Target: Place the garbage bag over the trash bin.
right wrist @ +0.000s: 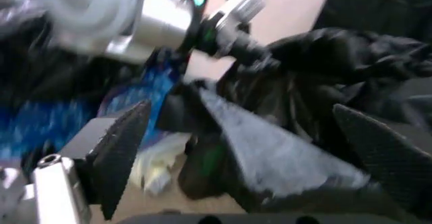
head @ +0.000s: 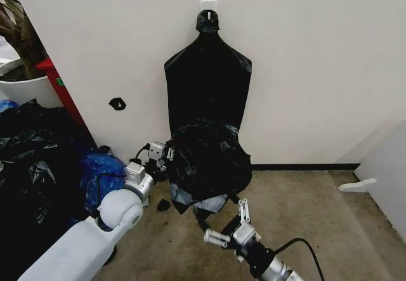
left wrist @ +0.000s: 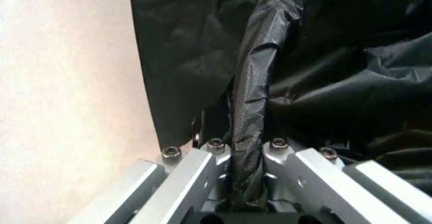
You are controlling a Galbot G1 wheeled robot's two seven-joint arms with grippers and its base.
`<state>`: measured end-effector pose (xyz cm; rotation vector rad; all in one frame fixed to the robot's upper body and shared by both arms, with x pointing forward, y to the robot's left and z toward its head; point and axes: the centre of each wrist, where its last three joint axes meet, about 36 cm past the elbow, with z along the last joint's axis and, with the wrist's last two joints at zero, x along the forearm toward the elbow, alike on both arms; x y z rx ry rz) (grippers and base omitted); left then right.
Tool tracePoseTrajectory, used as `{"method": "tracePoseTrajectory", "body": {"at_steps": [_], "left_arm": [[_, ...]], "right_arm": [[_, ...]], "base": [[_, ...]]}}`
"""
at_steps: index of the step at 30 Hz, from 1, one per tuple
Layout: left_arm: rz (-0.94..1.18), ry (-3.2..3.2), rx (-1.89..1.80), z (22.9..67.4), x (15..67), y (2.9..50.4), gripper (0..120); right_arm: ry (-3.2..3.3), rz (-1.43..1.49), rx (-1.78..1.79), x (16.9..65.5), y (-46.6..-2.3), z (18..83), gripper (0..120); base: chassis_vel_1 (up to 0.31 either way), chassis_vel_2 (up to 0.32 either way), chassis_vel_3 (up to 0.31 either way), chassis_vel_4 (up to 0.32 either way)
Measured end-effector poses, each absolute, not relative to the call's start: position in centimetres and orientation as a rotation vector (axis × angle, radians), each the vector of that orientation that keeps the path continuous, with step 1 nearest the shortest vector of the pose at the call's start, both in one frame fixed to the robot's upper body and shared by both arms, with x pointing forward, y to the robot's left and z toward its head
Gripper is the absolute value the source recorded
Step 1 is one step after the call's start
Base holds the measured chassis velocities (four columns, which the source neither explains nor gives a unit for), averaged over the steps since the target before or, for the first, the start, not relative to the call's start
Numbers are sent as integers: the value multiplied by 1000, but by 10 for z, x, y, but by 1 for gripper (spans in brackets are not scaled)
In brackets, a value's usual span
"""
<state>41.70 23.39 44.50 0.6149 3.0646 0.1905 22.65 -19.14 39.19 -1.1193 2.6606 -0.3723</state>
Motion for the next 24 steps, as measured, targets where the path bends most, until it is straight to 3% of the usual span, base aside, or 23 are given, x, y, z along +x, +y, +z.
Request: {"method": "tracePoseTrajectory", "body": {"at_steps": [3,8,10,14,24], "left_arm": [[198,3057,621,445,416,233,1],[200,3056,624,445,414,233,1],[204,3056,628,444,412,232,1],[206,3057,630,443,411,232,1],[201,3053,633,445,411,231,1]], "right_arm": [[2586,-531,-1176,229,-201,382,100],[2544,-584,-1175,232,-202,381,89],[2491,-648,-1159,238,-202,387,76],[2456,-734,-1146,246,-203,391,61],[2494,-793,-1133,254,-206,383,30]], "base": [[0,0,0,0],[0,0,0,0],[0,0,0,0],[0,0,0,0],[0,0,0,0]]}}
